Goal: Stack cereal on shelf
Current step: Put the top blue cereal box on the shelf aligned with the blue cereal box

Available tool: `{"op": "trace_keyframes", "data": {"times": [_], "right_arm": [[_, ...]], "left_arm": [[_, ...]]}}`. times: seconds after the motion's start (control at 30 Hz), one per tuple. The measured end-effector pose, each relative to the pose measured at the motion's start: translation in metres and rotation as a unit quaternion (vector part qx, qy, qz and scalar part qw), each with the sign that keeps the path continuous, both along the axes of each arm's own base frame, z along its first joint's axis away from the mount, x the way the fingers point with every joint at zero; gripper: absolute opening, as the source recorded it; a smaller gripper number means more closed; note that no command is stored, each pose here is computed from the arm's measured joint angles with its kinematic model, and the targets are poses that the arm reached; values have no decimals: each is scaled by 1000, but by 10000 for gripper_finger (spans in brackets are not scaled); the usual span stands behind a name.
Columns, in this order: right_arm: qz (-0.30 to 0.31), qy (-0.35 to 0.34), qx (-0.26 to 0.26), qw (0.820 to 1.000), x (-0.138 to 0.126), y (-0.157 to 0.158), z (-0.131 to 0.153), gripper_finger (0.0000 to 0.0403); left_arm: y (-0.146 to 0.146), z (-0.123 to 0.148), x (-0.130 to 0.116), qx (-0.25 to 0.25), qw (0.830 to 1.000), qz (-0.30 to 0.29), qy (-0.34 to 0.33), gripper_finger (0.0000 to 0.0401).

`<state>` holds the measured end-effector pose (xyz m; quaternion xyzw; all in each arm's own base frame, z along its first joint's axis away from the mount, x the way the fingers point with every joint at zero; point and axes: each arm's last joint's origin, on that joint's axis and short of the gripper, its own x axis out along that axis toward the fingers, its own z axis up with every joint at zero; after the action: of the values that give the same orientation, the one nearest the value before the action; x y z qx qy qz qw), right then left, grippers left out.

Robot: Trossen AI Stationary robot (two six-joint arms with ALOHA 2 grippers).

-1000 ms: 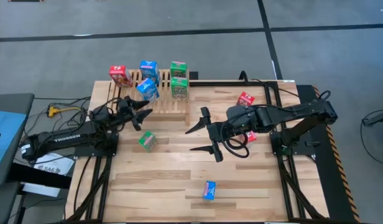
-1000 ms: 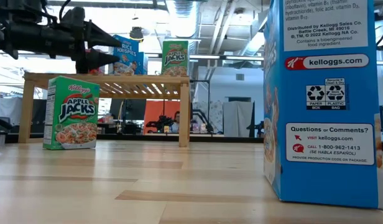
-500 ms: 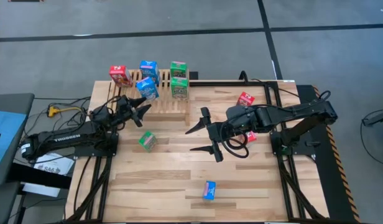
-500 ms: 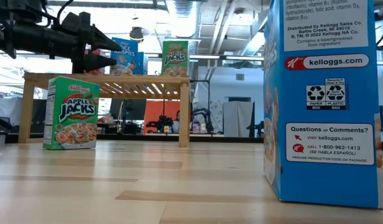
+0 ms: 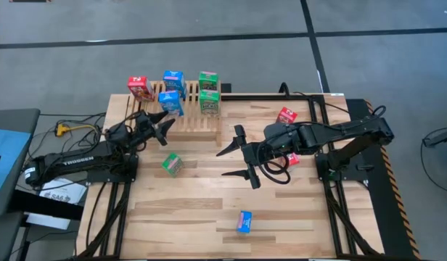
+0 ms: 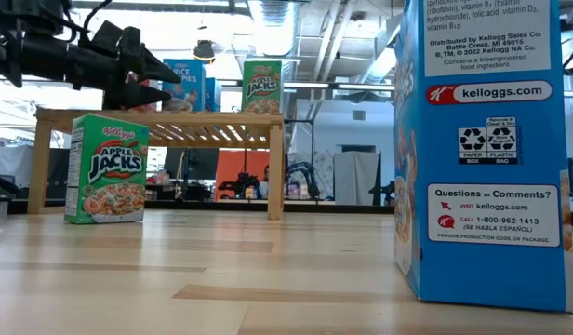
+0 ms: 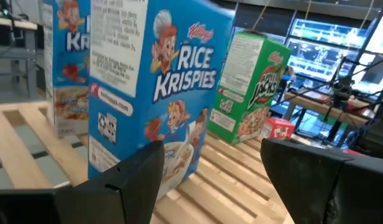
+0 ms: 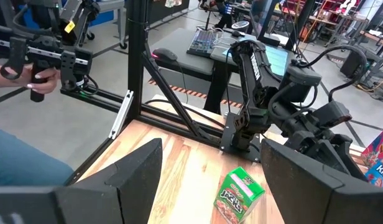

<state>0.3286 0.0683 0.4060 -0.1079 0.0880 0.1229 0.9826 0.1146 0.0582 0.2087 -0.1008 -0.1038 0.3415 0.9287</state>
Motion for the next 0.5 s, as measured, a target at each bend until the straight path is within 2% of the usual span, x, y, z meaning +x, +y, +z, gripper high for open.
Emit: {"op": "trace_keyframes", "data": {"times": [0.5], "right_arm": [[0,0,1,1000,0,0,0,296]], "left_arm": [[1,-2,0,-2,1000,15,13,259]]}}
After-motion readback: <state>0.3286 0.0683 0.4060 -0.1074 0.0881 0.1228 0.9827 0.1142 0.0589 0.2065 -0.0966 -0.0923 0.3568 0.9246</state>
